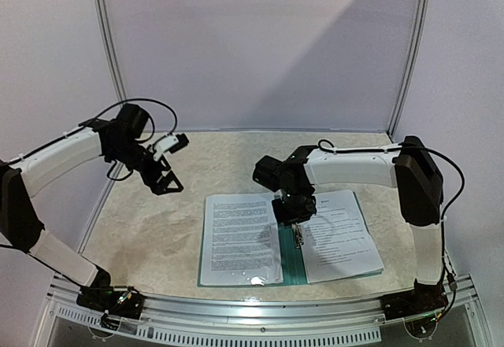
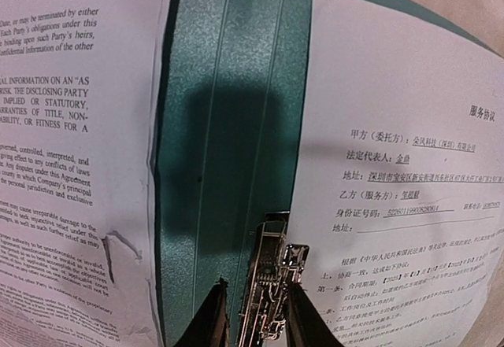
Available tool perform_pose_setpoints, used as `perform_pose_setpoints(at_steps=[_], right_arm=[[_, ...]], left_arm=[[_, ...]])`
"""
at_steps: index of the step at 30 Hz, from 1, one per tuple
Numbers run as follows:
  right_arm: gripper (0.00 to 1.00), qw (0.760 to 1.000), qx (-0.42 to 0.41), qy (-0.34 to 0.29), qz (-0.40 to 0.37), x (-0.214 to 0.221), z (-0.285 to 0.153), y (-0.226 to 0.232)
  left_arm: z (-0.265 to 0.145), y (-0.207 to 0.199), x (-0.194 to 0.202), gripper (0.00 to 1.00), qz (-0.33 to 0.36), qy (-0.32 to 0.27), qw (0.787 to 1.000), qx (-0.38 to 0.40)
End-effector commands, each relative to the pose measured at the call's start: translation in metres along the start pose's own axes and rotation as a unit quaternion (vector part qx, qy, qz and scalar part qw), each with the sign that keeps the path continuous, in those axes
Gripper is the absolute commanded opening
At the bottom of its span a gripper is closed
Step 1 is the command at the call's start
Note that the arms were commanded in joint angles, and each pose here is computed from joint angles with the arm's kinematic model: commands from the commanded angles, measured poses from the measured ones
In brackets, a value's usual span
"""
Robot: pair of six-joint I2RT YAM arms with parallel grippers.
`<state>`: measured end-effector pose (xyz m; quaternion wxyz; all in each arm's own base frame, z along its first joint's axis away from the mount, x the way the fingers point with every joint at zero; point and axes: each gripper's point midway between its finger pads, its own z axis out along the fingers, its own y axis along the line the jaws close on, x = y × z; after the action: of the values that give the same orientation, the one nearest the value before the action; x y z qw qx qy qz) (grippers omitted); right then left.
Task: Put the files into the folder
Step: Rotate the folder with files at the center of the board, then close the folder with files at the center of the board.
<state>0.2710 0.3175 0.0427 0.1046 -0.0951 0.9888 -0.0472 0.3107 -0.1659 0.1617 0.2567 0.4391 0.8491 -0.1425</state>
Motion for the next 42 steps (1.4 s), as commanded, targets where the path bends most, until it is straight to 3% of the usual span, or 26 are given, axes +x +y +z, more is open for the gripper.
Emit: perform_pose_setpoints(at_steps=[1, 5, 9, 12, 18, 23, 29, 35, 42], right_arm=[[0.26, 1.000, 0.006, 0.029, -0.001, 0.011, 0.016, 0.001], [0.27, 0.999, 0.014, 0.040, 0.004, 0.019, 0.022, -0.002], [0.29, 0.999, 0.017, 0.046, 0.008, 0.022, 0.024, -0.004], [0.28, 0.999, 0.011, 0.051, 0.010, 0.025, 0.028, -0.002], [0.20, 0.998, 0.011, 0.061, 0.004, 0.028, 0.034, 0.000], [0.14, 0.997, 0.028, 0.075, -0.008, 0.034, 0.043, -0.004], [0.12, 0.996, 0.043, 0.072, -0.025, 0.030, 0.043, 0.001], [0.13, 0.995, 0.074, 0.023, -0.060, 0.003, 0.028, -0.001], [0.27, 0.997, 0.042, 0.006, -0.064, -0.017, 0.022, 0.005]], left_arm=[[-0.069, 0.019, -0.048, 1.00, -0.069, -0.131, 0.989, 0.026], [-0.108, 0.035, -0.066, 1.00, -0.056, -0.196, 0.979, -0.022], [-0.104, 0.047, -0.067, 0.99, -0.132, -0.215, 0.967, 0.023], [-0.083, 0.042, -0.053, 1.00, -0.163, -0.180, 0.968, 0.062], [-0.028, 0.037, 0.000, 1.00, -0.202, -0.043, 0.978, -0.012], [-0.011, 0.030, 0.023, 1.00, -0.210, 0.018, 0.977, -0.032], [-0.014, 0.036, 0.024, 0.99, -0.198, 0.016, 0.978, -0.056], [-0.012, 0.035, 0.027, 0.99, -0.187, 0.019, 0.980, -0.059], [-0.007, 0.035, 0.032, 1.00, -0.184, 0.029, 0.981, -0.061]])
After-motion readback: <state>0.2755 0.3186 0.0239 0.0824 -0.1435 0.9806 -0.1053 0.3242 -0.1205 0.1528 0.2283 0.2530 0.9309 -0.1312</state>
